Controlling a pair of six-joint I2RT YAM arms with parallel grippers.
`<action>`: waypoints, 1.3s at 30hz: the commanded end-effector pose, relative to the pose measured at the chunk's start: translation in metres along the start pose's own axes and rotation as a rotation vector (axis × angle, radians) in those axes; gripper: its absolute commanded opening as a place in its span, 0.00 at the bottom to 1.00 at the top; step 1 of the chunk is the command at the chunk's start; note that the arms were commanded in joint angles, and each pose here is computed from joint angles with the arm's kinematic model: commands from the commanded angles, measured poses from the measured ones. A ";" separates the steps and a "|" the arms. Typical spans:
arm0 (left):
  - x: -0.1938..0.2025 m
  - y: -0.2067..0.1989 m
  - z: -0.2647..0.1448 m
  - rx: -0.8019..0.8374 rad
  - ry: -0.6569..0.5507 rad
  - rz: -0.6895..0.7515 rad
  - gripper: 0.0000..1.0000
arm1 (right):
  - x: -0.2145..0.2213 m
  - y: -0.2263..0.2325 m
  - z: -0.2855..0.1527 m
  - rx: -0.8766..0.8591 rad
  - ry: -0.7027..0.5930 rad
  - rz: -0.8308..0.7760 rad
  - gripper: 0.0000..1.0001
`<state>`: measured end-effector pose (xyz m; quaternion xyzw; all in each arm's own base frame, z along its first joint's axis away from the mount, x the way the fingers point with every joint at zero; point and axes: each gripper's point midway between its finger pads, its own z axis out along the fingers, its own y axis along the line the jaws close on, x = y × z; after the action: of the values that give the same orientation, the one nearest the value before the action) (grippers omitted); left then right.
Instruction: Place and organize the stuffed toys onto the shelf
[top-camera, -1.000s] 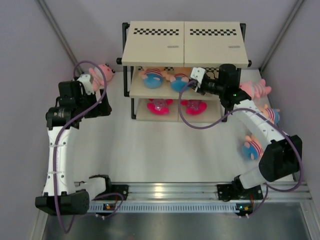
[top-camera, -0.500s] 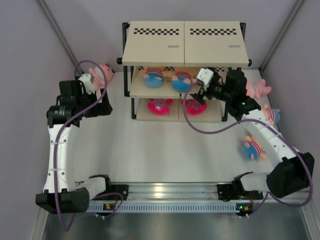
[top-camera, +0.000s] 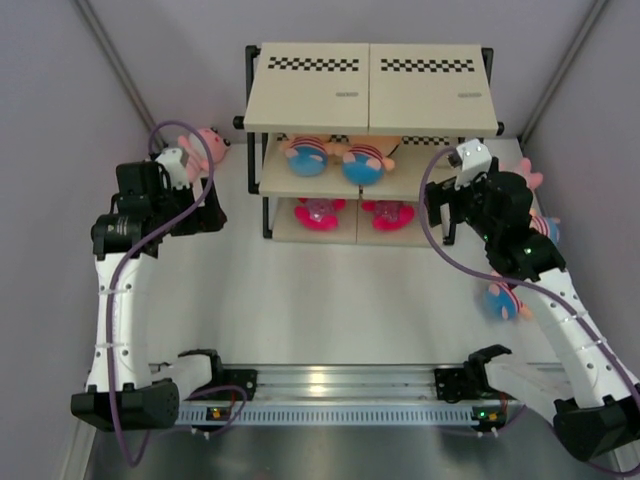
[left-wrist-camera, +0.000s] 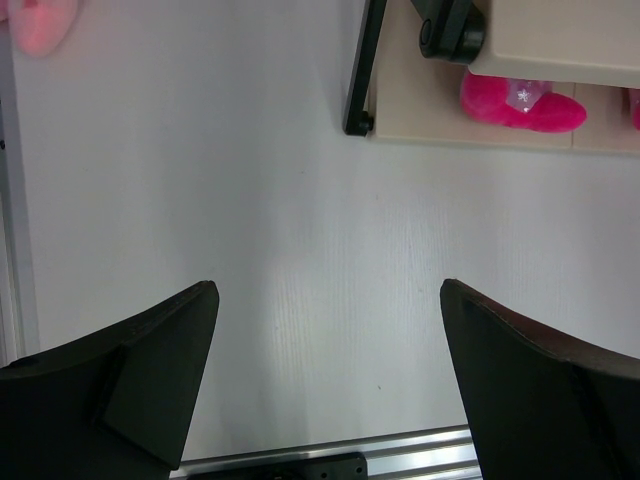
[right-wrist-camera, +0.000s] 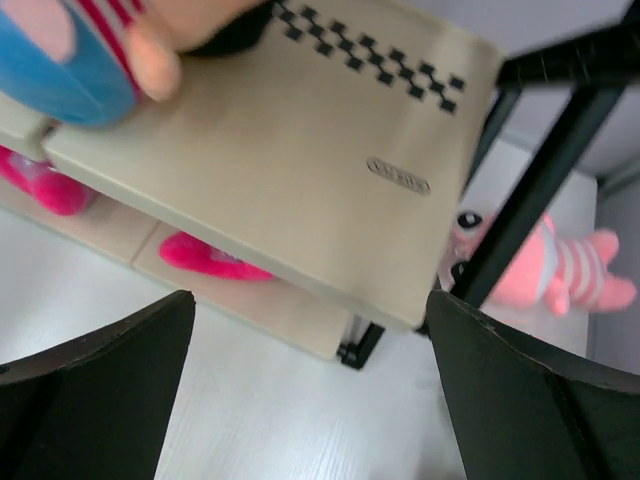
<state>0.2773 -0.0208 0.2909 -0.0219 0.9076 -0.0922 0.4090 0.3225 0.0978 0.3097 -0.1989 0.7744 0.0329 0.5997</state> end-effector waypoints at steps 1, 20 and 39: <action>-0.015 -0.004 -0.011 0.018 -0.086 0.029 0.99 | 0.039 -0.038 -0.014 0.237 0.097 0.158 0.99; -0.011 -0.014 -0.018 0.072 -0.101 0.051 0.99 | 0.214 -0.258 0.032 0.678 0.332 0.726 0.91; 0.001 -0.048 -0.023 0.297 -0.077 0.162 0.87 | 0.078 -0.232 -0.067 0.892 0.000 0.542 0.00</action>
<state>0.2617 -0.0491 0.3001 0.0455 0.8913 -0.1585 0.4223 0.3439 -0.1658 0.1972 0.3040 0.8130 -0.0997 0.4865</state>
